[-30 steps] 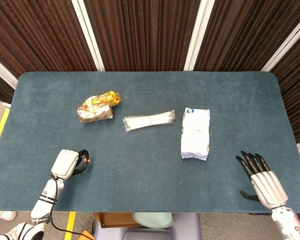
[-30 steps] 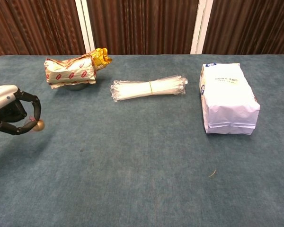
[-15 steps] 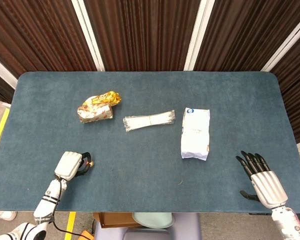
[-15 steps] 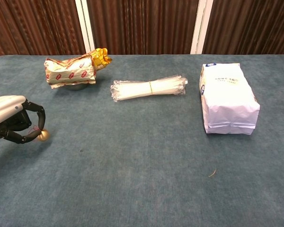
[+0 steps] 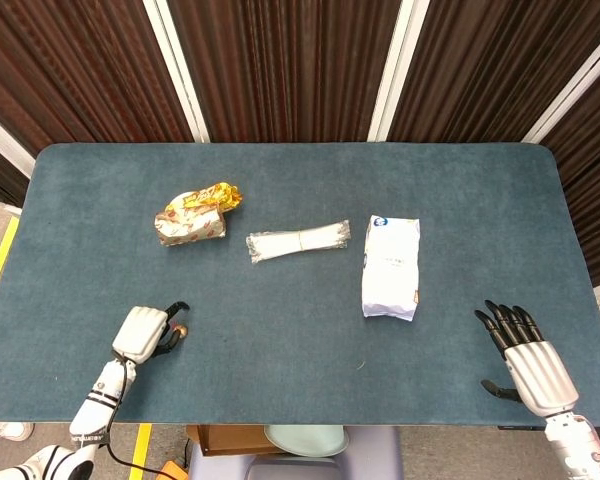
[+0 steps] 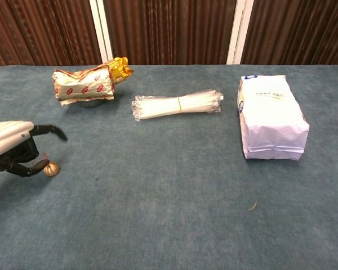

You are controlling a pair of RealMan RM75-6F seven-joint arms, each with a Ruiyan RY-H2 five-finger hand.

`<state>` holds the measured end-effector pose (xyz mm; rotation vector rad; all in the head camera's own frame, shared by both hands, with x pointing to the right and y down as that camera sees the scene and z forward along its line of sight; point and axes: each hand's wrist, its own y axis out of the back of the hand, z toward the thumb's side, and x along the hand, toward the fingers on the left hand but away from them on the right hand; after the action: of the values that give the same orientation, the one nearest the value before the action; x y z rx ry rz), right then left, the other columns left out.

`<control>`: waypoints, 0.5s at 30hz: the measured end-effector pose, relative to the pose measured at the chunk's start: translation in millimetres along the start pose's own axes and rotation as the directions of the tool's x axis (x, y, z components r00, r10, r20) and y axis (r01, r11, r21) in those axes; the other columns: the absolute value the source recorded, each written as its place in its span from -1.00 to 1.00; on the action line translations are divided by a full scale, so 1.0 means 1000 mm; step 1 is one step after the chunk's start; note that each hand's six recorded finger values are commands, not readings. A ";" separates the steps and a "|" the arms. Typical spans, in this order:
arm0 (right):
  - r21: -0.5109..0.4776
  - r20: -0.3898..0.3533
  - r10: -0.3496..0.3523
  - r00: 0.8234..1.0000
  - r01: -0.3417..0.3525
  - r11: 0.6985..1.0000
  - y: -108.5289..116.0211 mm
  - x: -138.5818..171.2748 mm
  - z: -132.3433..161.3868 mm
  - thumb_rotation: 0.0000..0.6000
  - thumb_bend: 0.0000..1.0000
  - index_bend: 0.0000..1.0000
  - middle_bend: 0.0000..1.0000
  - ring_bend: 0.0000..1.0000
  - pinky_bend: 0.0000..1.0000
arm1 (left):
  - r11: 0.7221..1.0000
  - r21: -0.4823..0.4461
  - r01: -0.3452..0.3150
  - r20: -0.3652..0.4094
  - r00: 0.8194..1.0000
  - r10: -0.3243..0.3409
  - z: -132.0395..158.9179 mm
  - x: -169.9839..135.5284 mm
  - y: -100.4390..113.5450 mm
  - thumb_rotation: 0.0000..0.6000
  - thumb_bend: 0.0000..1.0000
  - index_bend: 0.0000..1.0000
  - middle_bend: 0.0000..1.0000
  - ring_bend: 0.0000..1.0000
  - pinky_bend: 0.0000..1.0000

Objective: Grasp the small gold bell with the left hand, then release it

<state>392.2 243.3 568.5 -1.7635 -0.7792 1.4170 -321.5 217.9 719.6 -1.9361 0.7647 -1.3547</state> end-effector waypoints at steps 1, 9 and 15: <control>0.000 0.001 0.000 1.000 0.000 1.000 0.000 0.000 0.000 1.00 -0.58 -1.00 -1.00 -1.00 -1.00 | 1.000 -0.001 -0.013 0.002 1.000 0.013 0.000 -0.002 0.003 1.00 -0.17 -1.00 0.86 0.89 0.97; 0.001 0.013 -0.016 1.000 0.016 1.000 0.005 0.002 -0.004 1.00 -0.58 -1.00 -1.00 -1.00 -1.00 | 0.987 0.007 -0.158 -0.008 0.987 0.158 -0.012 -0.045 0.045 1.00 -0.17 -0.95 -0.72 -0.78 -0.55; 0.013 0.025 -0.026 0.999 0.026 1.000 0.007 0.005 -0.004 1.00 -0.58 -1.00 -1.00 -1.00 -1.00 | 0.951 0.029 -0.308 -0.123 0.943 0.309 -0.046 -0.139 0.087 1.00 -0.16 -0.89 -1.00 -1.00 -1.00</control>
<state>397.2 243.1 560.3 -1.7230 -0.8019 1.4261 -414.6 261.8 583.6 -1.6500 1.0720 -1.2894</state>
